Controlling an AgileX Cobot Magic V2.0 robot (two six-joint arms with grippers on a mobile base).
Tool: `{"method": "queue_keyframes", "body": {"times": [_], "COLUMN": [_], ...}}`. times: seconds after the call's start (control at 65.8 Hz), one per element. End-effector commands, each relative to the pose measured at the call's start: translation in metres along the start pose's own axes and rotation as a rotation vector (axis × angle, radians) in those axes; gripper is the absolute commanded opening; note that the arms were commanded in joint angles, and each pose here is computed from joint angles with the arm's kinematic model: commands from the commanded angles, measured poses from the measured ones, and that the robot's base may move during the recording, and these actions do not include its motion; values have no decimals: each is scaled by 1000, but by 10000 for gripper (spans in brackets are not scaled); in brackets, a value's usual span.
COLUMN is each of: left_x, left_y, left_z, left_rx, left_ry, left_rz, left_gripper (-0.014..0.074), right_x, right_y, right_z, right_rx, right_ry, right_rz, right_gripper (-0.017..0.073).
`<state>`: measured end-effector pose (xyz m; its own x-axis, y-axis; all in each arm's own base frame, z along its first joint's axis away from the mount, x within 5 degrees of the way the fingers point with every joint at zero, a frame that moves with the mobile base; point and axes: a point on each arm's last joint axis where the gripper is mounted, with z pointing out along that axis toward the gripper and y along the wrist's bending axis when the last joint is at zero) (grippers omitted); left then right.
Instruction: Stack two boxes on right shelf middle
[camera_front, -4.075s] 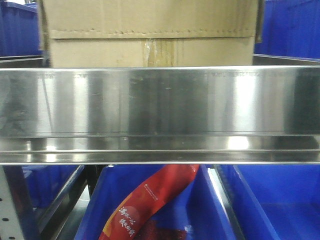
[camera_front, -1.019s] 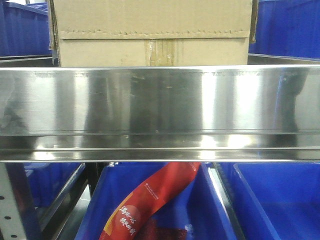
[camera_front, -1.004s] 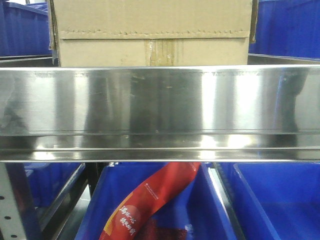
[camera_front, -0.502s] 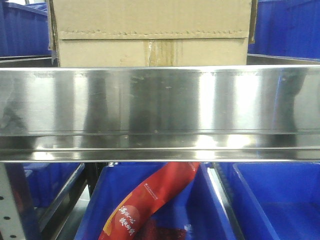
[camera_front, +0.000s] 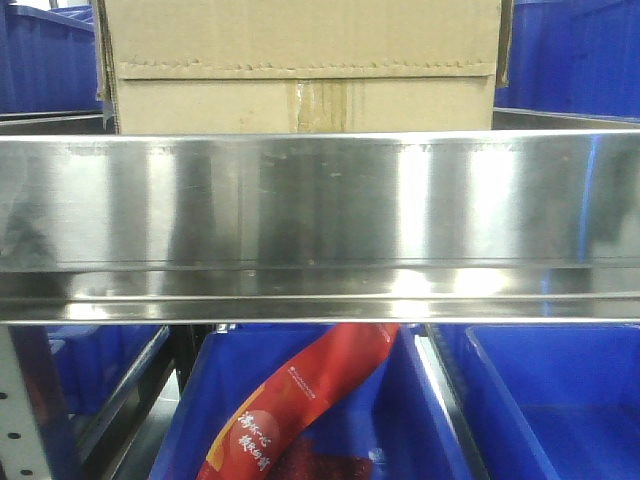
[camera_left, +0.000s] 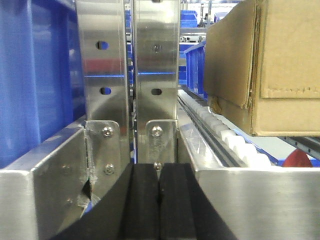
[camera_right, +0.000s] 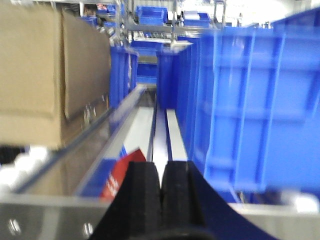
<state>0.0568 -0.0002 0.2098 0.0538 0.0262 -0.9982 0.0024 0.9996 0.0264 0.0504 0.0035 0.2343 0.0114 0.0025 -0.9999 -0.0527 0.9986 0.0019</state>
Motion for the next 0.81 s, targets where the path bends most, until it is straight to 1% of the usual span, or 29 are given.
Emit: {"method": "queue_keyframes", "body": {"times": [0.0, 0.061, 0.122, 0.182, 0.791], "left_x": [-2, -2, -2, -2, -2], "left_y": [0, 0, 0, 0, 0], "left_z": [0, 0, 0, 0, 0], "left_rx": [-3, -3, -3, -3, -3], "left_ry": [-23, -23, -23, -23, -23], "left_rz": [2, 2, 2, 2, 2], "left_gripper": [-111, -111, -111, -111, -111], "right_x": [14, 24, 21, 25, 25], "right_y": [-1, -2, -2, -2, -2], "right_z": [3, 5, 5, 6, 6], "right_rx": [15, 20, 24, 20, 21], "right_ry": [-22, -28, -76, -36, -38], "right_rz": [5, 5, 17, 18, 18], "right_gripper": [-155, -155, -155, -155, -155]}}
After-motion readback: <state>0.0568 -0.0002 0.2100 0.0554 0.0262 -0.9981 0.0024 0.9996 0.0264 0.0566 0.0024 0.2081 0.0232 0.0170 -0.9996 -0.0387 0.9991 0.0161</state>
